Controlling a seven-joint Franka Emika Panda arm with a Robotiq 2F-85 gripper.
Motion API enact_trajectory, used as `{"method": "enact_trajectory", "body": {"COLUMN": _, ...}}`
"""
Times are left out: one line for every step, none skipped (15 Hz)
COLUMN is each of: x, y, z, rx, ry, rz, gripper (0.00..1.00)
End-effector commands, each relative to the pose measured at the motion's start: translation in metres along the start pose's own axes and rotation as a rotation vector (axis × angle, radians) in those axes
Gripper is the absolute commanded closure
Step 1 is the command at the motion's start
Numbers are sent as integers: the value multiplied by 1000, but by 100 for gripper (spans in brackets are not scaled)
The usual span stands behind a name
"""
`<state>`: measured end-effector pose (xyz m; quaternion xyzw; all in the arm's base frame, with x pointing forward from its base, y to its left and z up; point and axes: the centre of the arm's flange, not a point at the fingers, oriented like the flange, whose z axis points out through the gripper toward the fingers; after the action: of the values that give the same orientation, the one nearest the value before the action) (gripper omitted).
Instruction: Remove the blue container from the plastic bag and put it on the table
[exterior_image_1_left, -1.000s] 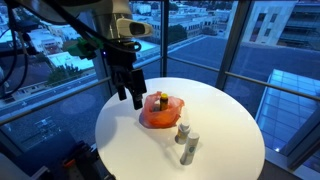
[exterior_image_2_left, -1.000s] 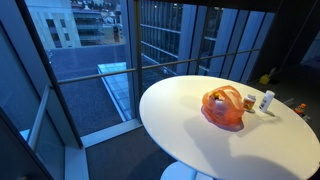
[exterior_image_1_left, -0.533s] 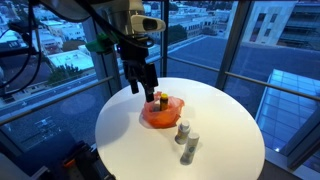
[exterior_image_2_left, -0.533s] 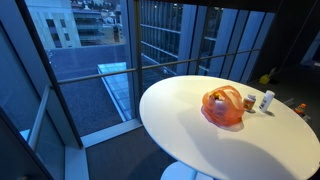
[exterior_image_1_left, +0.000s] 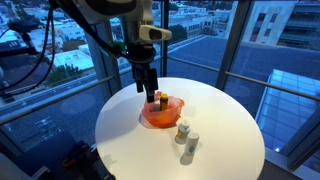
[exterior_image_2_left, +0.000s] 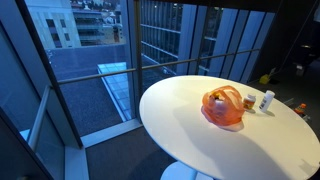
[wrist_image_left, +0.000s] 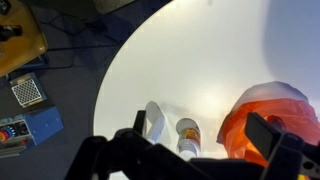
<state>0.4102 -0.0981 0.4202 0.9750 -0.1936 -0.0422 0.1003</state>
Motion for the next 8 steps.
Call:
{"method": "enact_trajectory", "body": {"x": 0, "y": 0, "z": 0, "rx": 0, "ry": 0, "rz": 2, "gripper": 0}}
{"method": "enact_trajectory", "body": {"x": 0, "y": 0, "z": 0, "rx": 0, "ry": 1, "rz": 3, "gripper": 0}}
{"method": "enact_trajectory", "body": {"x": 0, "y": 0, "z": 0, "rx": 0, "ry": 1, "rz": 4, "gripper": 0}}
{"method": "enact_trajectory", "body": {"x": 0, "y": 0, "z": 0, "rx": 0, "ry": 1, "rz": 4, "gripper": 0}}
{"method": "enact_trajectory", "body": {"x": 6, "y": 0, "z": 1, "rx": 0, "ry": -7, "rz": 25, "gripper": 0}}
{"method": "enact_trajectory", "body": {"x": 11, "y": 1, "z": 2, "rx": -4, "ry": -3, "rz": 44, "gripper": 0}}
{"method": "enact_trajectory", "body": {"x": 18, "y": 1, "z": 2, "rx": 0, "ry": -3, "rz": 66, "gripper": 0}}
{"method": "enact_trajectory", "body": {"x": 23, "y": 0, "z": 3, "rx": -3, "ry": 7, "rz": 83, "gripper": 0}}
